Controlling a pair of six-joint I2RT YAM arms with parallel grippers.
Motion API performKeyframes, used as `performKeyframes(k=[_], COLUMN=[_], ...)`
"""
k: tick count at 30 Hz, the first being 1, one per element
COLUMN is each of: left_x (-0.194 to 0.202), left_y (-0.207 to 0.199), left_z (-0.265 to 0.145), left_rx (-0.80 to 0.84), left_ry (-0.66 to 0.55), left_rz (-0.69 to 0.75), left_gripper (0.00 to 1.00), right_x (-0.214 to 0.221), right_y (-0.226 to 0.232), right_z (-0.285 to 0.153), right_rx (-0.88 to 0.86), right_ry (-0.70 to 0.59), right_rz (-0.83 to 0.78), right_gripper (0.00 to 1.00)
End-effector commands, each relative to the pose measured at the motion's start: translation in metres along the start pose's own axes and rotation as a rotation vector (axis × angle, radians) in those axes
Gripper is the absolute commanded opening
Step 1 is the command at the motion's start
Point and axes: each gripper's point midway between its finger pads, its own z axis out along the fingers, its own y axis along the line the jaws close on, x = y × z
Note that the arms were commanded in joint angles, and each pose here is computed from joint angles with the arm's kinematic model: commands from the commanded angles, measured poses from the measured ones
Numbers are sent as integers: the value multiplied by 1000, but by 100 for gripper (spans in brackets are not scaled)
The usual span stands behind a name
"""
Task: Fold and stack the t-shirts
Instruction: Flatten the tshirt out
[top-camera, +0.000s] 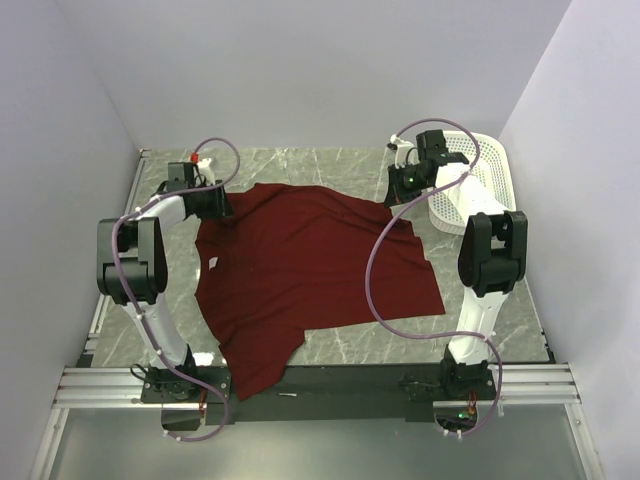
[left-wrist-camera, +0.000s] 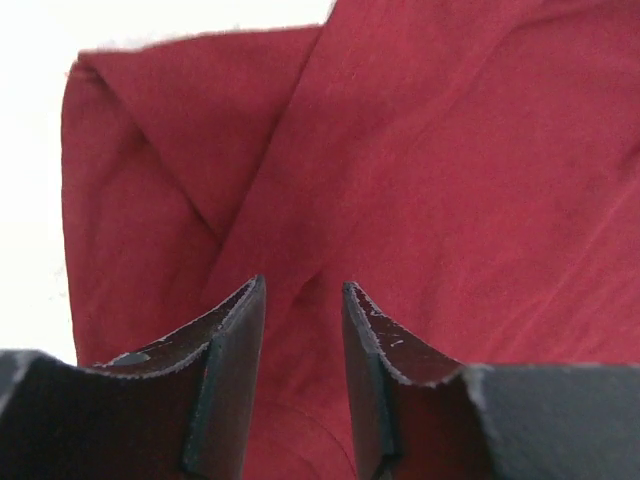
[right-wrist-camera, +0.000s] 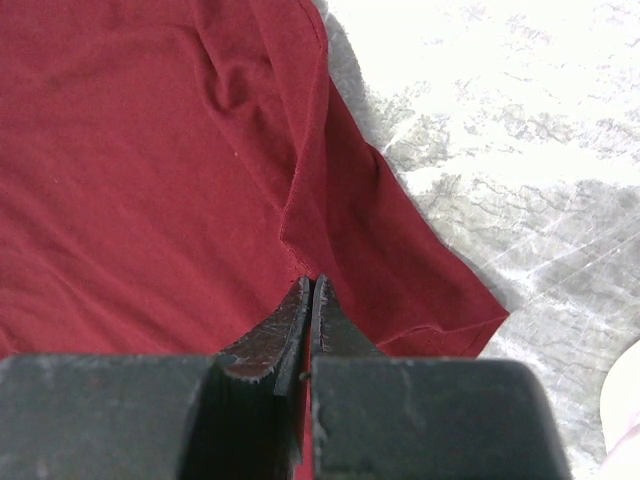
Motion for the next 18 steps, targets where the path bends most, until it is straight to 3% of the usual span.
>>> performKeyframes(k=[1,10,18], left_x=[-24,-19,-17], left_y=[12,25,17], left_z=[-18,-16,-9], left_rx=[-135,-213,-162], left_ry=[-37,-24,3], left_rz=[-8,-78,-92], left_gripper=[43,42,37], right_x=[-4,-3,-4], right_y=[6,7,6], right_z=[-3,-1,-2], right_rx=[-19,-22,-20], right_ry=[-17,-13,-15], right_rz=[-18,-18,-16], right_gripper=[0,0,0])
